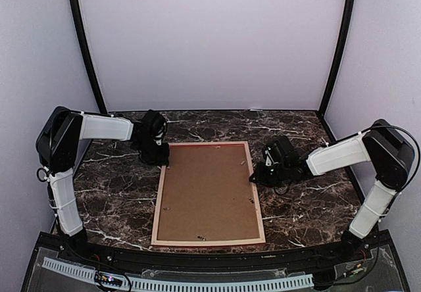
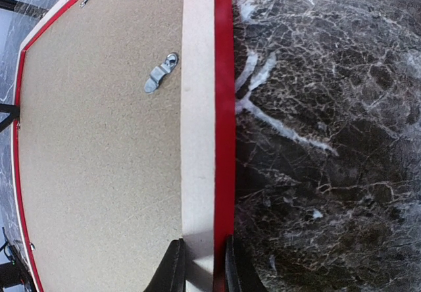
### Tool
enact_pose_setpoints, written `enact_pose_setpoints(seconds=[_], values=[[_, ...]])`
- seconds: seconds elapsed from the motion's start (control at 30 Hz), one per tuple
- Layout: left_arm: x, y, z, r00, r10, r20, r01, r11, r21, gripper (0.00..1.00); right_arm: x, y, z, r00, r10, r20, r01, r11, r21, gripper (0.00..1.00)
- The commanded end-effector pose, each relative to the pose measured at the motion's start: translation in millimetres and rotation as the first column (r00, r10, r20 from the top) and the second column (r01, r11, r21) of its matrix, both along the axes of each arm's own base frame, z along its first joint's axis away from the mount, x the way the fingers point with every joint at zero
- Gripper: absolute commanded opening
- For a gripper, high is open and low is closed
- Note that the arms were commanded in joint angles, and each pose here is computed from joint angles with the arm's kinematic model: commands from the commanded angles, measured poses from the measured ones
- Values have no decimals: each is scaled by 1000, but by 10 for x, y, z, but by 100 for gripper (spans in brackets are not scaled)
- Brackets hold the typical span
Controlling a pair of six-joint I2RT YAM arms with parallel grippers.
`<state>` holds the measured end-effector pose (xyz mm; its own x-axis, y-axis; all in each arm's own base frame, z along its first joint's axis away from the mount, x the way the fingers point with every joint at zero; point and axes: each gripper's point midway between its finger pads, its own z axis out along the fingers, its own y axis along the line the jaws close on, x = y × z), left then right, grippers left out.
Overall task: Put the photo into the frame
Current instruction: Press the fastener onto the backboard.
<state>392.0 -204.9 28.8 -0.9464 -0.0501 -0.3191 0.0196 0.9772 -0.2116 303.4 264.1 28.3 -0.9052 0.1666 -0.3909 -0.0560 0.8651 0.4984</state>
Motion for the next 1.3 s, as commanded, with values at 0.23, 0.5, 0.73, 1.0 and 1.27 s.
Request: enact_pose_setpoints(seconds=[0.23,0.5,0.73,1.0,1.27], values=[[-149,47,63,996,-30,-86,31,999,13,21,-68,-126,-116,998,-30,-51,30,999,-15,5],[-87,-82,178,997,-37,-73,33,998,-52,41,-63,-112,-116,998,-26,-52,26,1000,-11,5],[-164,-39,72,994,-51,-96,50,999,-11,42,-72,-130,-143,998,-30,-55,29,999,-13,5],[-233,-29,-38,990,-73,-120,81,995,61,35,-75,-126,-146,998,-28,-56,27,1000,-12,5],[-213,-8,-75,992,-64,-112,72,995,74,22,-76,-120,-162,998,-26,-59,26,1000,-11,5]])
